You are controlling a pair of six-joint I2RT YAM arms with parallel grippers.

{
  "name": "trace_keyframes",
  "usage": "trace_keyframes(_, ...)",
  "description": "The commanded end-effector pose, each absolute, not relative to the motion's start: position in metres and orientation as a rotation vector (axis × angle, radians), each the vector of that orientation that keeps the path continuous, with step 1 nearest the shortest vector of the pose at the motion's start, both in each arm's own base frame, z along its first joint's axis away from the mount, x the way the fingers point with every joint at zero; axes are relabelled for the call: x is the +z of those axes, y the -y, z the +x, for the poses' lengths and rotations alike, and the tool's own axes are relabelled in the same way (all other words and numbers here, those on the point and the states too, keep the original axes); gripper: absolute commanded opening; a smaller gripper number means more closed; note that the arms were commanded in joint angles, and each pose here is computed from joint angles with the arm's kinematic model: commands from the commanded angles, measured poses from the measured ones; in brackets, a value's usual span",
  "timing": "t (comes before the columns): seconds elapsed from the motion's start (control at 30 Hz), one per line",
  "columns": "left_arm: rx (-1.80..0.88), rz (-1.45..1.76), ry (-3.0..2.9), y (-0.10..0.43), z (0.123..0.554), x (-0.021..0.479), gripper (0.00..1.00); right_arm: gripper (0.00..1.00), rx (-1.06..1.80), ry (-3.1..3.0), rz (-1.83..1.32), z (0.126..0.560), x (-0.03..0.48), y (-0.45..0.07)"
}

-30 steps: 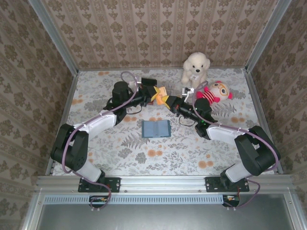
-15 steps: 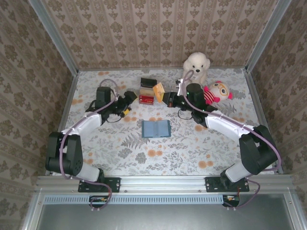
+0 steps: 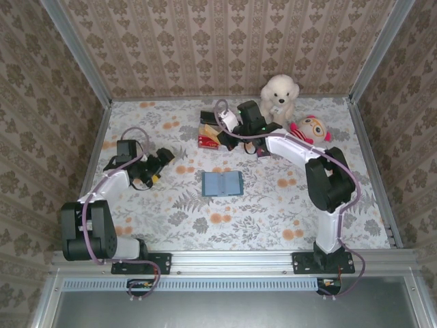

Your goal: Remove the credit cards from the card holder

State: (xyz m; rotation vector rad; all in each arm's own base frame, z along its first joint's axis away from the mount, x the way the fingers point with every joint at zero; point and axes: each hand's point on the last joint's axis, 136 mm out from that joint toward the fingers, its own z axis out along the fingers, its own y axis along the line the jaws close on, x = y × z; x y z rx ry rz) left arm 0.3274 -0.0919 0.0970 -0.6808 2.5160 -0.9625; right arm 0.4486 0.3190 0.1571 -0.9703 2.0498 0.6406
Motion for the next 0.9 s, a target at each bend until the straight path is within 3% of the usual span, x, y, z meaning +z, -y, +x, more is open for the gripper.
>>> trace_keyframes(0.0,-0.995,-0.618,-2.513,0.096,0.327,0.103,1.00,0.00,0.566,-1.953,-1.205,0.451,0.152,-0.326)
trace_keyframes(0.37,-1.048,-0.694,-2.503,0.098,0.333,0.101,1.00,0.00,0.509,-1.806,-1.401,0.489,0.138,-0.333)
trace_keyframes(0.87,-1.029,-0.718,-2.533,0.102,0.340,0.099,1.00,0.00,0.369,-1.639,-1.619,0.508,0.132,-0.335)
